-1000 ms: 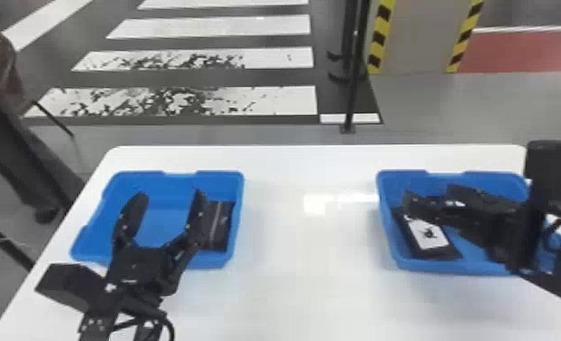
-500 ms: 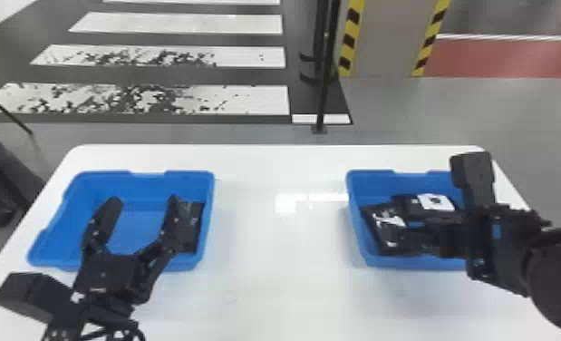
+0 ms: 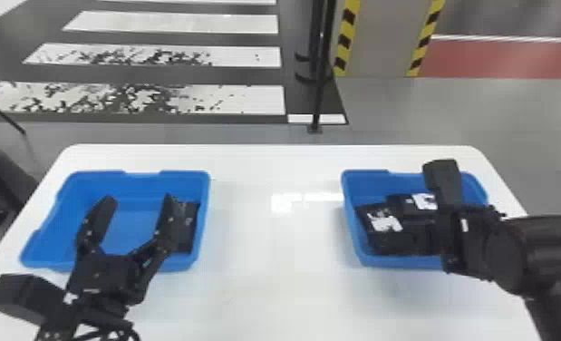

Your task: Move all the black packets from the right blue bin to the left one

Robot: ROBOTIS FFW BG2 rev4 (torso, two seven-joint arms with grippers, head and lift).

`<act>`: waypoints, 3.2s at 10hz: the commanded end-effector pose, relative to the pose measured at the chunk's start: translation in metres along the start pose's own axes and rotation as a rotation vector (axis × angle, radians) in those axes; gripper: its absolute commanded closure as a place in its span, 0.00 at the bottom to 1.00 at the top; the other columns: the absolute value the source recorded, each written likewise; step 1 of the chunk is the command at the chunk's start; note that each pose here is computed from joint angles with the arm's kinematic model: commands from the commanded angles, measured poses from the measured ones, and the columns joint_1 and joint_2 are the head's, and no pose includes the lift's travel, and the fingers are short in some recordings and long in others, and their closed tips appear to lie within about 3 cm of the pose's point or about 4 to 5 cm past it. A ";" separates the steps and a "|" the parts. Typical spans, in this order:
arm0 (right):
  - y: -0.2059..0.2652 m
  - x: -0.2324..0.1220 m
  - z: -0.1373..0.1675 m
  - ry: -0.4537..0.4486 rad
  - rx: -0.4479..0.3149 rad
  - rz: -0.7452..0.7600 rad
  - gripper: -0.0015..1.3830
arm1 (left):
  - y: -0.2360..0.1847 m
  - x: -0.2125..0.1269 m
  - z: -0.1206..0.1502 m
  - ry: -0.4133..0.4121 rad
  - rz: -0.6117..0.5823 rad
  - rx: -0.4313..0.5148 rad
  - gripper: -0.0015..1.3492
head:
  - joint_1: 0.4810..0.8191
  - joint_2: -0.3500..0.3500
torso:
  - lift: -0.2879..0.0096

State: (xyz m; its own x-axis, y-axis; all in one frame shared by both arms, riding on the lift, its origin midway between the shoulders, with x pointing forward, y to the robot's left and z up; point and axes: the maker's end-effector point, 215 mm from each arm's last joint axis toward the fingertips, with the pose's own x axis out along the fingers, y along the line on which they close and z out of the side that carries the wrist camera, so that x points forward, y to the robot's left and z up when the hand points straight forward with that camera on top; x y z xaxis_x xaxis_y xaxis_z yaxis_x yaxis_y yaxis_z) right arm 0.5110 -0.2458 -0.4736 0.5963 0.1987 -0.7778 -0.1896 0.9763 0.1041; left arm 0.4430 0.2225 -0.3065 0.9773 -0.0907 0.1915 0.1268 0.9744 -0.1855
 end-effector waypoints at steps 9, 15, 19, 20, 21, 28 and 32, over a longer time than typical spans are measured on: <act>0.015 -0.007 -0.004 -0.072 0.026 0.049 0.85 | 0.008 -0.007 0.001 -0.004 0.017 0.009 0.11 | 0.63 0.50 | 0.50; 0.126 -0.078 0.116 -0.555 0.038 0.573 0.85 | -0.003 -0.002 0.010 -0.041 0.006 -0.034 0.11 | 0.63 0.56 | 0.50; 0.247 -0.069 0.083 -0.457 0.038 0.977 0.85 | -0.035 0.012 0.011 -0.046 -0.040 -0.191 0.11 | 0.63 0.74 | 0.50; 0.267 -0.067 0.072 -0.419 0.032 1.027 0.85 | -0.045 0.016 0.016 -0.038 -0.062 -0.205 0.12 | 0.63 0.77 | 0.50; 0.285 -0.070 0.066 -0.398 0.012 1.058 0.85 | -0.054 0.019 0.019 -0.027 -0.081 -0.210 0.12 | 0.63 0.80 | 0.50; 0.348 -0.087 0.045 -0.330 -0.051 1.173 0.85 | -0.078 0.023 -0.017 0.117 -0.154 -0.219 0.13 | 0.63 0.87 | 0.50; 0.364 -0.095 0.040 -0.328 -0.064 1.202 0.85 | -0.065 0.024 -0.008 0.179 -0.139 -0.025 0.89 | 0.63 0.92 | 0.50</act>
State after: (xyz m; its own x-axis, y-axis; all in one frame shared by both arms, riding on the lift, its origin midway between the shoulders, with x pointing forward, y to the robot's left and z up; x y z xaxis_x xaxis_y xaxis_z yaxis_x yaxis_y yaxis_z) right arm 0.4162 0.0949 -0.3358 0.1812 0.9833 -0.0186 -0.7836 0.1558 0.6014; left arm 0.4603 0.1516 -0.3035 0.9628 -0.2657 0.0502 0.2698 0.9311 -0.2453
